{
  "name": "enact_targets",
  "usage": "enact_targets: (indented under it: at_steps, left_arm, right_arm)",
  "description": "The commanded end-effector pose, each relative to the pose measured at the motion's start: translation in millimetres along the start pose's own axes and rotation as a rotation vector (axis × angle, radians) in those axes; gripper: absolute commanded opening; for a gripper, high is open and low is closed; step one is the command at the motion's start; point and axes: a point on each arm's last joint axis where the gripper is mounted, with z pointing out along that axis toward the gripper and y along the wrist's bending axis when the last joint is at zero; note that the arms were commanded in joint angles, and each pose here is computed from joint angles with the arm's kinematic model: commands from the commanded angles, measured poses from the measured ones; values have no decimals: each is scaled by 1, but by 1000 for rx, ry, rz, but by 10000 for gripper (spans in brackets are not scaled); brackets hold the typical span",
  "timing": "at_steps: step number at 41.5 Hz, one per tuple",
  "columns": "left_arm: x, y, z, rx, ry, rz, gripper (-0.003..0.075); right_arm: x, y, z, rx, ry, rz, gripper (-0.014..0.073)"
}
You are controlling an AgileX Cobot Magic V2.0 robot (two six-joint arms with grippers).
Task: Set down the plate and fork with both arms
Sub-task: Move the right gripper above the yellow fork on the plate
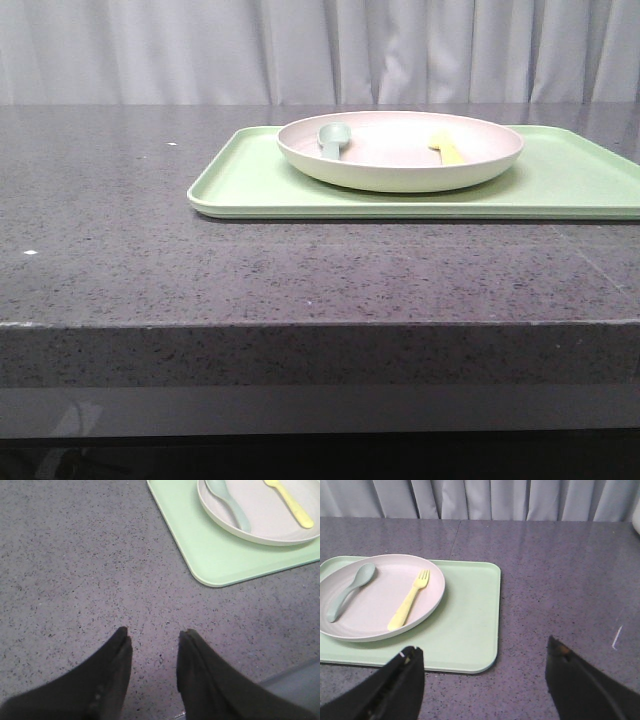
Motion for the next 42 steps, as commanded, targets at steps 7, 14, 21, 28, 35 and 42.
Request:
enact_targets:
  at_steps: [7,14,21,28,35,42]
  left_arm:
    - [-10,0,-7,-1,-70,-16,230]
    - [-10,0,-7,-1,-70,-16,230]
    - [-10,0,-7,-1,-70,-16,230]
    - [-10,0,-7,-1,-70,-16,230]
    - [-10,0,-7,-1,-70,-16,230]
    - [-10,0,-7,-1,-70,-16,230]
  right_arm:
    - [-42,10,10,-69,106,-51,517]
    - [-55,30,33,-241,256,-156,500]
    - [-67,56,59,-396,347,-234,459]
    - [-75,81,90,-466,413,-306,363]
    - [-88,100,125,-486,423,-330,299]
    - [-98,110,153,-471,358,-310,299]
